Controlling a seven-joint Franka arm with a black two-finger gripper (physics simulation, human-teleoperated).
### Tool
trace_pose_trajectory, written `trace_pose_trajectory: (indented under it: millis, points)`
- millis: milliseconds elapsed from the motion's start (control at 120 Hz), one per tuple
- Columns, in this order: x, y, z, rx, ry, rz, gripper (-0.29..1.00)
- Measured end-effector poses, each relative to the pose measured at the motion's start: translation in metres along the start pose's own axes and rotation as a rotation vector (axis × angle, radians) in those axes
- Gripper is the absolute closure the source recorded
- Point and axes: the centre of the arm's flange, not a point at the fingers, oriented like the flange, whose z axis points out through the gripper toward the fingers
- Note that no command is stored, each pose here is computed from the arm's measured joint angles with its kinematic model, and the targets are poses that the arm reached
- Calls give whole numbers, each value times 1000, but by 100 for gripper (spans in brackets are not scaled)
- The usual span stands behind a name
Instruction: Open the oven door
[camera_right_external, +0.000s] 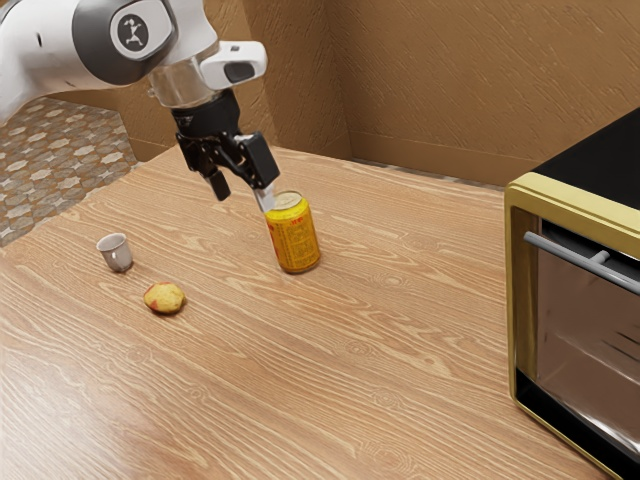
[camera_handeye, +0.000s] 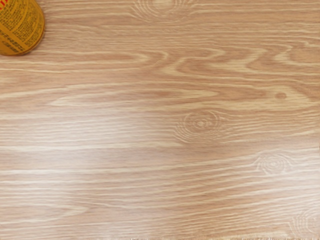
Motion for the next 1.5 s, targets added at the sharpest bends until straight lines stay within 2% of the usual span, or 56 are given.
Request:
trace_pose_trajectory:
  millis: [100,133,175,208,242,275,308,367,417,467,525,642,750,942,1108,1217,1367,1500]
  points:
    - [-2,1,-5,-1,5,23,0]
    - [-21,9,-68,15,122,48,0]
    - [-100,54,-192,11,362,189,0]
    - [-144,99,-231,26,434,317,0]
    - [-173,211,-231,3,423,596,0]
    - [-223,334,-215,-30,382,921,0]
    - [-276,414,-199,-37,349,1159,1]
    - [-335,470,-187,-19,329,1387,1]
    - [-346,488,-174,-8,308,1490,1]
    - [-341,503,-157,-16,297,1570,1]
    - [-311,527,-127,-67,284,1674,0]
    - [-249,544,-89,-98,337,1784,0]
    - [-186,528,-81,-52,431,1794,0]
    - [-109,496,-48,56,455,1798,0]
    - [-85,475,-31,138,409,1789,0]
    - [-82,469,-27,169,378,1781,0]
    - [-72,461,10,162,292,1769,0]
    - [-65,459,25,146,276,1765,0]
